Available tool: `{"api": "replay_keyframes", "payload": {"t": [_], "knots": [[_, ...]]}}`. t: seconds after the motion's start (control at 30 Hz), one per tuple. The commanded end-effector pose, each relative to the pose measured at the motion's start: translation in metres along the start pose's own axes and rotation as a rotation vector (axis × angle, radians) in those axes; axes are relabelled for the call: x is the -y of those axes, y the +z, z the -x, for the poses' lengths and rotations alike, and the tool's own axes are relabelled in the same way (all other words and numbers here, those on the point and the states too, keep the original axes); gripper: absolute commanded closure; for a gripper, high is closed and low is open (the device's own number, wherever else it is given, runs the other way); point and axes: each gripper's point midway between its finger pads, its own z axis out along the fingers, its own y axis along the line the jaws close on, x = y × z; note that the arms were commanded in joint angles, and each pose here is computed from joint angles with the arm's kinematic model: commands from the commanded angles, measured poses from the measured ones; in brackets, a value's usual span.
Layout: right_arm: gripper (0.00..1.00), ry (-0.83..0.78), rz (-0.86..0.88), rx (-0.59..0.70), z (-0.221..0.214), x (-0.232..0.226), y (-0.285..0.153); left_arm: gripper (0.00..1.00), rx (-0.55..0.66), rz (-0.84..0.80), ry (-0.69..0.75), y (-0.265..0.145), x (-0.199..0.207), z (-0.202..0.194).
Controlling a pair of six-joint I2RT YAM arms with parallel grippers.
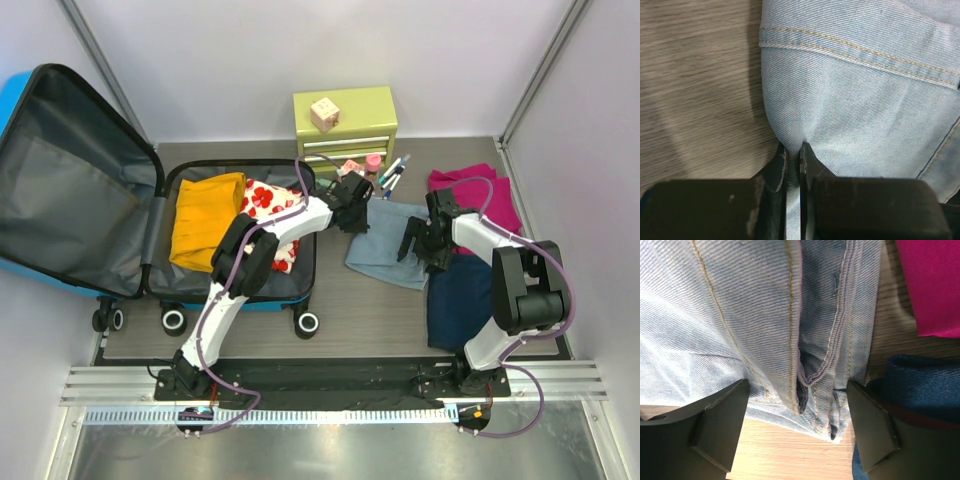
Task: Pack the luggage
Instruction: Pick up the clothes at the center of the board, then place the clothes in the luggage.
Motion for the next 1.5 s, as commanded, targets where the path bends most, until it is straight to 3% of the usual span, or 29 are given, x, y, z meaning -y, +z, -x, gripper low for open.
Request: {"api": "replay_keyframes", "payload": {"t": [0.0, 0.47, 0.93, 1.03, 1.1, 1.47], "knots": [[0.14, -0.011, -0.124, -0.079, -0.025, 0.030, -0.006, 1.00, -0.021, 0.010, 0.033, -0.019, -0.003, -0.003], [0.12, -0.018, -0.121, -0.070, -0.018, 0.027, -0.006, 1.00, 0.102, 0.013, 0.121, -0.119, 0.009, 0.040], [0.11, -0.031, -0.111, -0.075, -0.017, 0.025, -0.005, 1.00, 0.169, 0.158, 0.264, -0.213, -0.018, 0.075], [0.08, -0.031, -0.115, -0.079, -0.018, 0.027, -0.004, 1.00, 0.159, 0.163, 0.261, -0.223, -0.028, 0.078], [0.00, -0.035, -0.116, -0.082, -0.018, 0.027, -0.003, 1.00, 0.163, 0.167, 0.254, -0.230, -0.034, 0.080], [0.00, -0.028, -0.025, -0.075, -0.015, 0.008, -0.011, 1.00, 0.192, 0.181, 0.230, -0.251, -0.053, 0.095]]}}
